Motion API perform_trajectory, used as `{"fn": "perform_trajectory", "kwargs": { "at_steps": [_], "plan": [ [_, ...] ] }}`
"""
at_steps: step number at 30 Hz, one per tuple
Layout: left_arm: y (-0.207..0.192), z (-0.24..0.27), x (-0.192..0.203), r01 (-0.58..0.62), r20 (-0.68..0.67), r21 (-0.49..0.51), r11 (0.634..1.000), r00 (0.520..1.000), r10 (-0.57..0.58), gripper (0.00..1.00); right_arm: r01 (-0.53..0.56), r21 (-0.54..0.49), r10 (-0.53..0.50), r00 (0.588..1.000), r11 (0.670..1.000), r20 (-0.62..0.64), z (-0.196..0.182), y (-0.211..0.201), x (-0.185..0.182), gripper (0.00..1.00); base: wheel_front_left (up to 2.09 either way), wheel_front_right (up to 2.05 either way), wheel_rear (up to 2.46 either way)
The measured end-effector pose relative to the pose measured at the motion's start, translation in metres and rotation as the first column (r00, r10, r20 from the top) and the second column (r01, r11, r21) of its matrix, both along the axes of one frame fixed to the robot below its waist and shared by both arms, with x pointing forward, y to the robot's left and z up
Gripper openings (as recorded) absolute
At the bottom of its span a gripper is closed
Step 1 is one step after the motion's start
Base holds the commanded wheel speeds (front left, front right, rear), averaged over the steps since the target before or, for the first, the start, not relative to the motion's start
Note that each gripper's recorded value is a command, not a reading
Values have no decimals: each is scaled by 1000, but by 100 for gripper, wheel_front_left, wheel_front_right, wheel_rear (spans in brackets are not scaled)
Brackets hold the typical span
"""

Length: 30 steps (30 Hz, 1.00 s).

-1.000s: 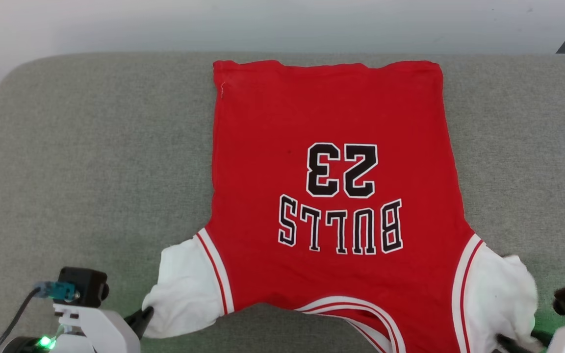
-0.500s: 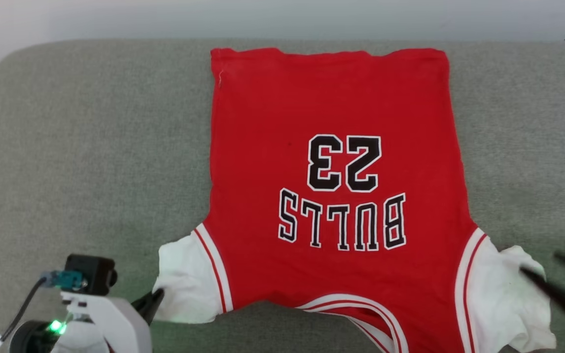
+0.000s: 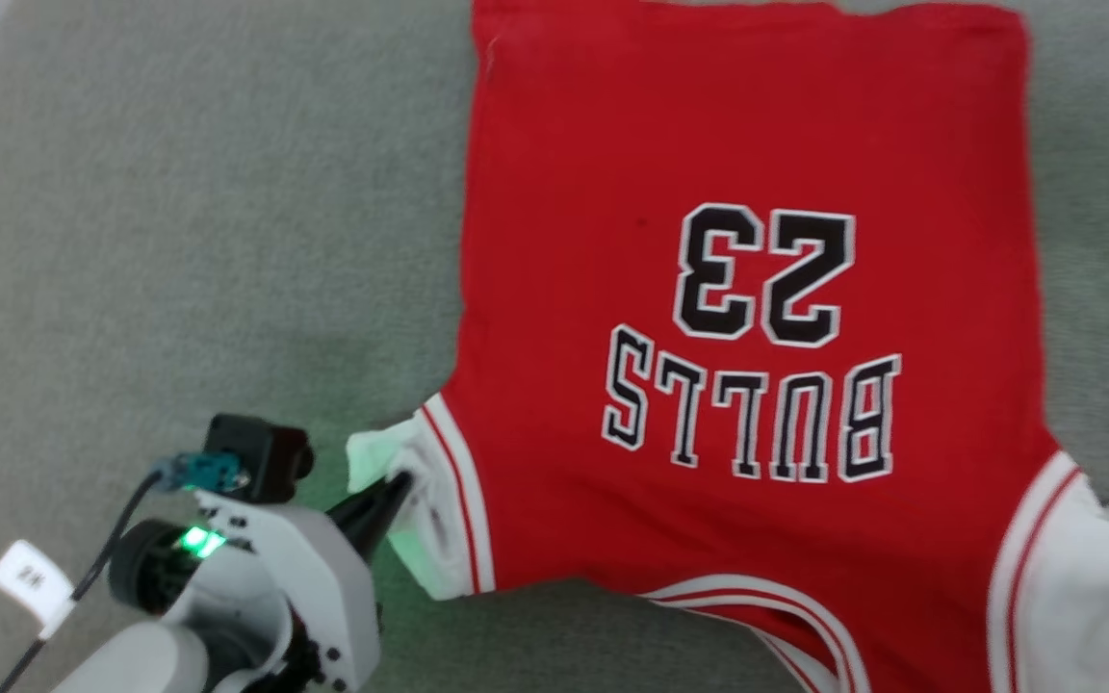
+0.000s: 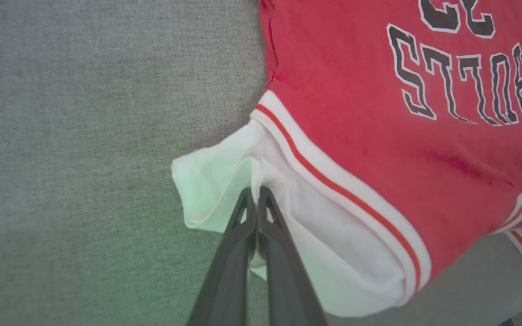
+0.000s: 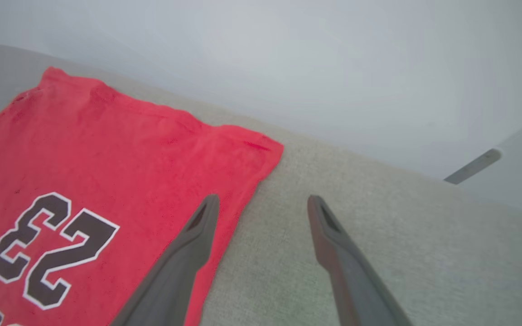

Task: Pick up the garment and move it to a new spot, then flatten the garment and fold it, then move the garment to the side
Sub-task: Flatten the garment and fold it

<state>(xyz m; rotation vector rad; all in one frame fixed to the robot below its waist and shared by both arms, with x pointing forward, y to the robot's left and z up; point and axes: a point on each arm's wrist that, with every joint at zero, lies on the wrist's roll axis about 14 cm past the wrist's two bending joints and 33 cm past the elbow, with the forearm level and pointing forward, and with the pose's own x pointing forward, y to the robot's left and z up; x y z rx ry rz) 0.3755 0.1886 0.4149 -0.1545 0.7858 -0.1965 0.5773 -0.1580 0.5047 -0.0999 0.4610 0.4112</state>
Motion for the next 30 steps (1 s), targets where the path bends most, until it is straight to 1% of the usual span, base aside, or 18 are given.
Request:
{"fn": "perform_trajectory", "kwargs": {
  "at_steps": [4, 7, 10, 15, 19, 22, 23, 24, 26, 30],
  "plan": [
    [4, -8, 3, -9, -12, 2, 1000, 1000, 9, 0, 16, -12, -17, 994, 1000, -105, -32, 11, 35, 100, 0, 0, 0],
    [4, -14, 3, -15, -24, -4, 1000, 1000, 15, 0, 36, -9, -37, 979, 999, -202, -57, 18, 54, 100, 0, 0, 0],
    [6, -18, 4, -21, -32, -5, 1000, 999, 21, 0, 56, -5, -55, 960, 998, -274, -77, 26, 70, 100, 0, 0, 0],
    [9, -27, 4, -37, -49, -10, 999, 998, 37, 0, 78, -37, -87, 915, 996, -393, -117, 34, 85, 100, 0, 0, 0],
    [13, -33, 3, -52, -62, -11, 999, 997, 52, 0, 107, -48, -117, 877, 993, -466, -134, 38, 98, 100, 0, 0, 0],
    [17, -37, 1, -69, -73, -9, 998, 995, 68, 0, 107, -68, -127, 839, 992, -529, -146, 42, 99, 100, 0, 0, 0],
    [19, -38, 0, -76, -77, -7, 997, 994, 76, 0, 102, -78, -128, 825, 992, -550, -150, 43, 98, 24, 0, 0, 0],
    [21, -39, -1, -83, -80, -6, 997, 993, 82, 0, 94, -88, -127, 816, 992, -563, -151, 45, 97, 0, 0, 0, 0],
    [22, -40, -1, -85, -81, -5, 996, 993, 85, 0, 84, -104, -129, 809, 991, -573, -152, 45, 96, 0, 0, 0, 0],
    [21, -40, 1, -81, -75, -8, 997, 994, 80, 0, 87, -100, -129, 816, 991, -563, -148, 44, 95, 0, 0, 0, 0]
  ]
}}
